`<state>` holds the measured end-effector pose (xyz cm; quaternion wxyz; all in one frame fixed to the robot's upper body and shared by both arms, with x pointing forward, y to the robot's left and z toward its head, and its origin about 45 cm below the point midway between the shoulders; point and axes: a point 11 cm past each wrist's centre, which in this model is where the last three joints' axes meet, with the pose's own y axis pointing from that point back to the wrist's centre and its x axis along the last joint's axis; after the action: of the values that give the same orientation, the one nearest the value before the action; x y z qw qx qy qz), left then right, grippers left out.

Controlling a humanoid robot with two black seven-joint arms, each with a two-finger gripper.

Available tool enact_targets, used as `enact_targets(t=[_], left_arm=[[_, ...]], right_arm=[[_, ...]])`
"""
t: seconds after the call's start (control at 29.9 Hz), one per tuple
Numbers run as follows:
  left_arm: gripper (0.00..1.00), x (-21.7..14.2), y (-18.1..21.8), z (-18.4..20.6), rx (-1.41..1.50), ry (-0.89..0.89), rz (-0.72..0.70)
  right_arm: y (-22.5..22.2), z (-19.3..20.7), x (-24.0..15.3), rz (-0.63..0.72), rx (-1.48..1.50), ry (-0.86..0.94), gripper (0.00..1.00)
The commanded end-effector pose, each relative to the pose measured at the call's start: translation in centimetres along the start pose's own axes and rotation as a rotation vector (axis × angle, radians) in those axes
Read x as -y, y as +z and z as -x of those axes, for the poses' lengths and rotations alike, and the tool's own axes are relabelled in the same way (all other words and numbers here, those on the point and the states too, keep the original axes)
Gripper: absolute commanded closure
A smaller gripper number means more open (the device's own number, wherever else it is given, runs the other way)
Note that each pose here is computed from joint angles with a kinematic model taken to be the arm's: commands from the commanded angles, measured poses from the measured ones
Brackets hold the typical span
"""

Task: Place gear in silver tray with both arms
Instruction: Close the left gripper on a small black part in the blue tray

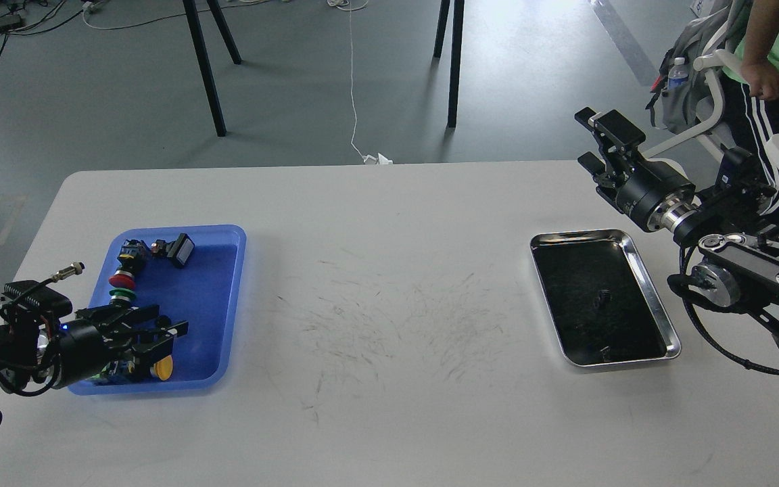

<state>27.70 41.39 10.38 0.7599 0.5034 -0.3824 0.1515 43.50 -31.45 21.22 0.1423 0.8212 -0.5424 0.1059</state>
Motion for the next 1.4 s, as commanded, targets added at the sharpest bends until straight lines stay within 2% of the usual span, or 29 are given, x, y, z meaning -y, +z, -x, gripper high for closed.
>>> enact_targets(t=[0.0, 0.57, 0.74, 1.2, 1.37], left_arm=[[0.44, -0.35, -0.34, -0.1, 0.006, 0.002, -0.01], [0.44, -0.3, 0.01, -0.15, 0.018, -0.002, 0.004], [0.47, -0.27, 0.04, -0.04, 0.024, -0.005, 0.005], [0.65, -0.39, -0.32, 0.09, 0.029, -0.007, -0.006], [0.66, -0.37, -0.28, 0.22, 0.047, -0.01, -0.002]], right_arm=[[0.03, -0.02, -0.01, 0.001, -0.001, 0.0, 0.07], [-0.15, -0.05, 0.08, -0.002, -0.005, -0.001, 0.07], [-0.11, -0.03, 0.07, -0.001, -0.006, -0.002, 0.07], [-0.34, -0.04, 0.18, -0.006, -0.008, -0.004, 0.06], [-0.32, -0.08, 0.17, -0.005, -0.01, -0.003, 0.06]])
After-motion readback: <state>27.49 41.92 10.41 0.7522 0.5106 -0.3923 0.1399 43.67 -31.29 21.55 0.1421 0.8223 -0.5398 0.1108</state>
